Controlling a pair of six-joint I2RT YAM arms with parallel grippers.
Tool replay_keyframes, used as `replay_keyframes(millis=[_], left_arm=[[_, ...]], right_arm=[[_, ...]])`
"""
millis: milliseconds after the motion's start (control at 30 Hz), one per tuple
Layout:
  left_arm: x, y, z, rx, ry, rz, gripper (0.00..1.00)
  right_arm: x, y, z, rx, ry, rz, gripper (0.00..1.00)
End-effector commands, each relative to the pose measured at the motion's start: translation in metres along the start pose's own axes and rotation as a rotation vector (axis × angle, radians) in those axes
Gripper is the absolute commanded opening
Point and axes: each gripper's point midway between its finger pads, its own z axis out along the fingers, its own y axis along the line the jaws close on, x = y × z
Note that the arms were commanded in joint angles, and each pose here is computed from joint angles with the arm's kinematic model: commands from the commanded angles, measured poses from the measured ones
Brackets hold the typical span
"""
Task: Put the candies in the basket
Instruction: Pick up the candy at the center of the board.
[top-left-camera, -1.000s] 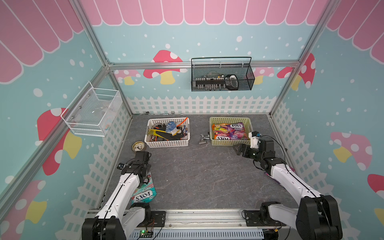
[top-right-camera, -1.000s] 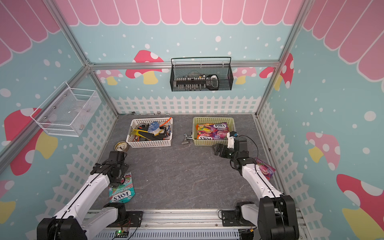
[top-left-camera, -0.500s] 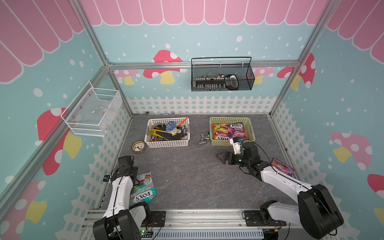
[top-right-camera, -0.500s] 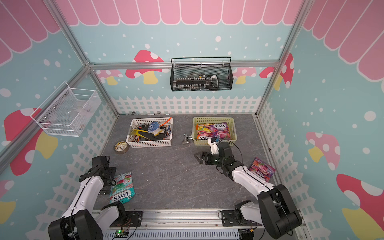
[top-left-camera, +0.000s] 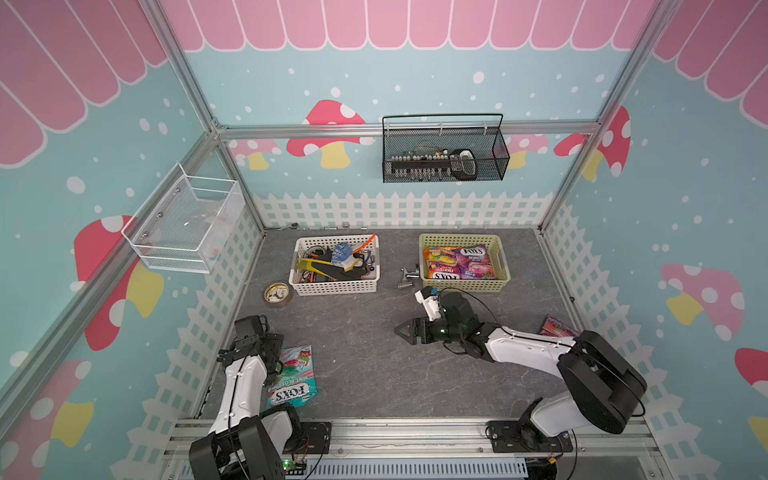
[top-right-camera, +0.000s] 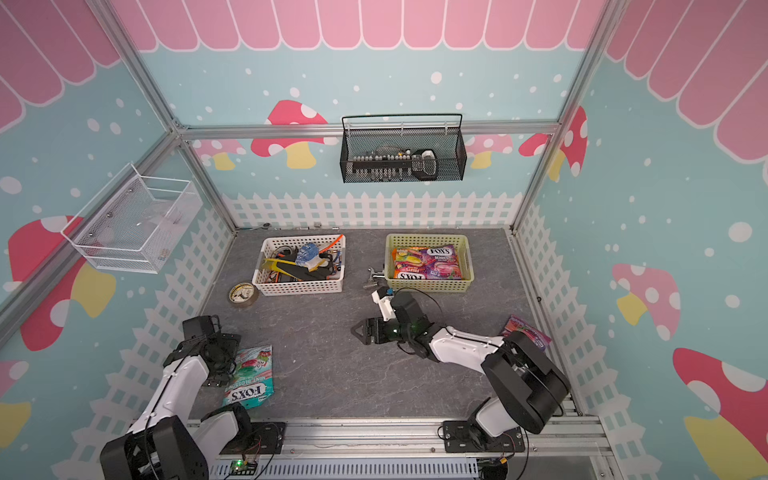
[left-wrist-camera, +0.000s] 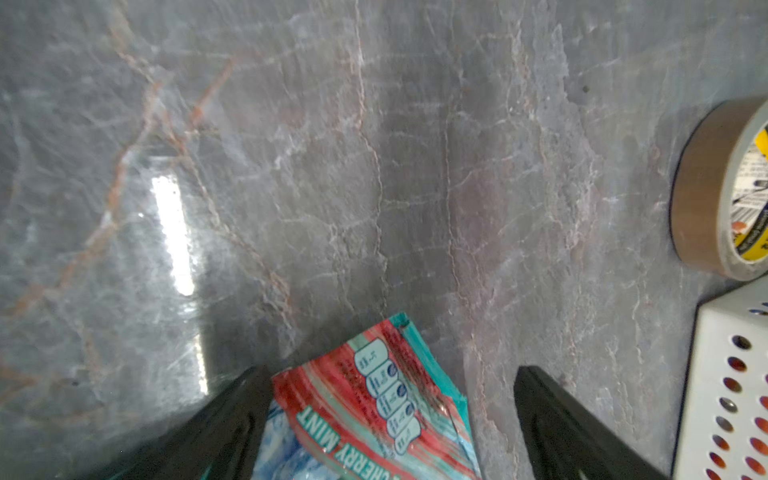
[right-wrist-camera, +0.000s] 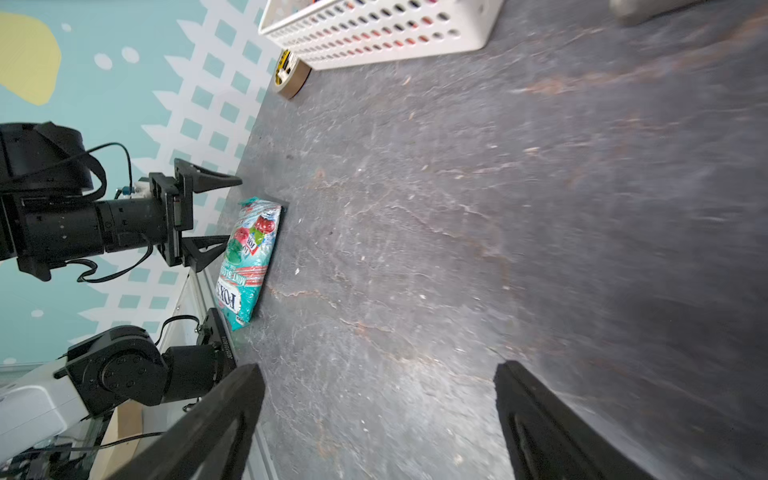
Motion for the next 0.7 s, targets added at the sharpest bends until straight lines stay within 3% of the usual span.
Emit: replay_keyframes(millis=[0,367,667], left_arm=[[0.019,0.013,0.003,-0.033,0.089,-0.030,0.94],[0.033,0.018,0.006,-0.046,0.158,-0.057,0.94],[0.036,0.020,0.006,-0.050,0.173,-0.034,0.93]], right_arm=[[-0.001,0.034,0.027,-0.051,0.015,-0.014,0.91],[0.069,0.103,0.127,-0.207,0.269,0.163,0.65],[0.106,0.110,0.167,-0.230,0.360,0.256,0.53]])
